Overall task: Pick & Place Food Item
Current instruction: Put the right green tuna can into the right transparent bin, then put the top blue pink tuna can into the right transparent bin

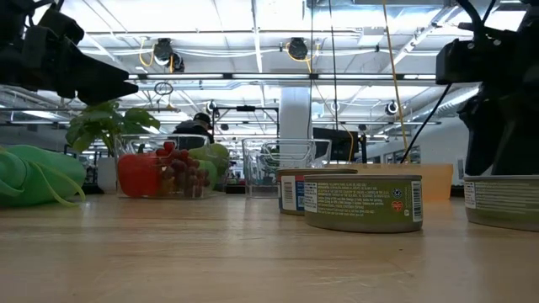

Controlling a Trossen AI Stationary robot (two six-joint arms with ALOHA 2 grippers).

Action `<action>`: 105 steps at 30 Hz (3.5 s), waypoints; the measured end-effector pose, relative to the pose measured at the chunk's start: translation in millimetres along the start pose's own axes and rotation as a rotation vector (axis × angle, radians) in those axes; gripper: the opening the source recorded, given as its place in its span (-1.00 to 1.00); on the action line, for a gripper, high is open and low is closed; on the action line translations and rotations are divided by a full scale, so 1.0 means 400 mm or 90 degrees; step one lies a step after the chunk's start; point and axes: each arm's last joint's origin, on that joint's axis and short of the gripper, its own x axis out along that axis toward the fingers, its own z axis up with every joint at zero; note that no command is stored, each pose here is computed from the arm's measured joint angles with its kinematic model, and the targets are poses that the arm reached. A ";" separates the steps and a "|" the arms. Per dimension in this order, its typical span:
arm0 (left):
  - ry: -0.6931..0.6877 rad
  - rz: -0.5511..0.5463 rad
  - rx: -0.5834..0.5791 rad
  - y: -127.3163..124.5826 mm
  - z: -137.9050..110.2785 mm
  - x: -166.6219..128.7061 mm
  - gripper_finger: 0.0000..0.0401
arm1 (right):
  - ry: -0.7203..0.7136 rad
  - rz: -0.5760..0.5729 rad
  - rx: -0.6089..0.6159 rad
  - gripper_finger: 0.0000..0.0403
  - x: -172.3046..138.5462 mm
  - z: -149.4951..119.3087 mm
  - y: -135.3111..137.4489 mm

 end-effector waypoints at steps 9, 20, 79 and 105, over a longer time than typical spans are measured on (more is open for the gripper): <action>0.000 0.000 0.000 0.000 0.000 0.000 0.62 | 0.005 -0.062 -0.018 0.42 0.007 0.007 -0.030; 0.000 0.000 0.000 0.000 0.000 0.000 0.61 | 0.019 -0.086 0.008 0.42 0.003 0.011 -0.076; -0.006 0.000 0.000 0.000 0.002 0.001 0.62 | -0.363 0.050 0.137 0.42 0.131 0.147 -0.037; -0.007 0.000 0.000 0.000 0.003 0.001 0.62 | -0.314 0.046 0.059 0.33 0.026 0.220 0.046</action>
